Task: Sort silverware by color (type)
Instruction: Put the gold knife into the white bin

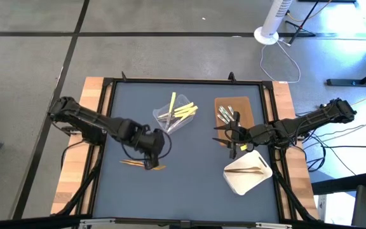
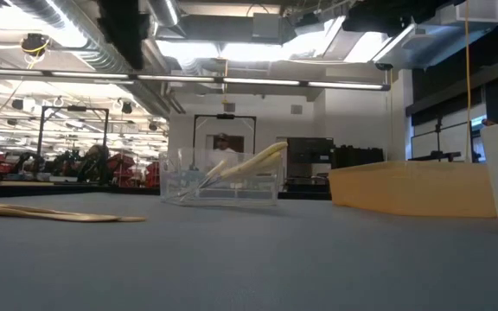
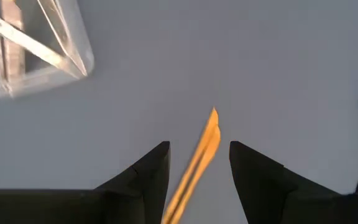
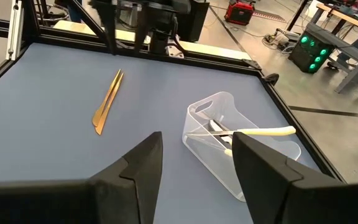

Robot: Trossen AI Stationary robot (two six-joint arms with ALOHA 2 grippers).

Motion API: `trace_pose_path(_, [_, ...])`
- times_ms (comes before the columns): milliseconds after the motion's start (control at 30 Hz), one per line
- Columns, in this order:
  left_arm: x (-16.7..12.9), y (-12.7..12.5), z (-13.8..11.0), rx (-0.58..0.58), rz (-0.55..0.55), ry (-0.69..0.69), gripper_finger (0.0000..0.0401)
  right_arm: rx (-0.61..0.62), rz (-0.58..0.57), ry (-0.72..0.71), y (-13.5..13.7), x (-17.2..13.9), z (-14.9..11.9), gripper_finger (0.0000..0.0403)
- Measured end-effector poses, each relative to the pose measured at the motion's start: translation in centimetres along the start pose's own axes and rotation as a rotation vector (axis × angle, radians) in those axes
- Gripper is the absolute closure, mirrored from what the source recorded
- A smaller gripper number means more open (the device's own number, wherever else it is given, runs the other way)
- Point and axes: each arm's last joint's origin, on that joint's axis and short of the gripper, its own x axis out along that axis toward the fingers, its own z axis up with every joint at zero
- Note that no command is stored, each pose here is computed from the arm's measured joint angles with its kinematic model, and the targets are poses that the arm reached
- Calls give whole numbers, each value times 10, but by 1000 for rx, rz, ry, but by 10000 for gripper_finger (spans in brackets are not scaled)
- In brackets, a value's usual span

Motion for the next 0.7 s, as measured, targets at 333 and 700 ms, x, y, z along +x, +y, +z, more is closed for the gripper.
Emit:
trace_pose_path(333, [42, -5, -58, -18, 40, 253, 241, 0, 0, 0, 0, 0, 0, 219])
trace_pose_path(700, [80, -5, -109, 89, 20, 330, 241, 0, 0, 0, 0, 0, 0, 219])
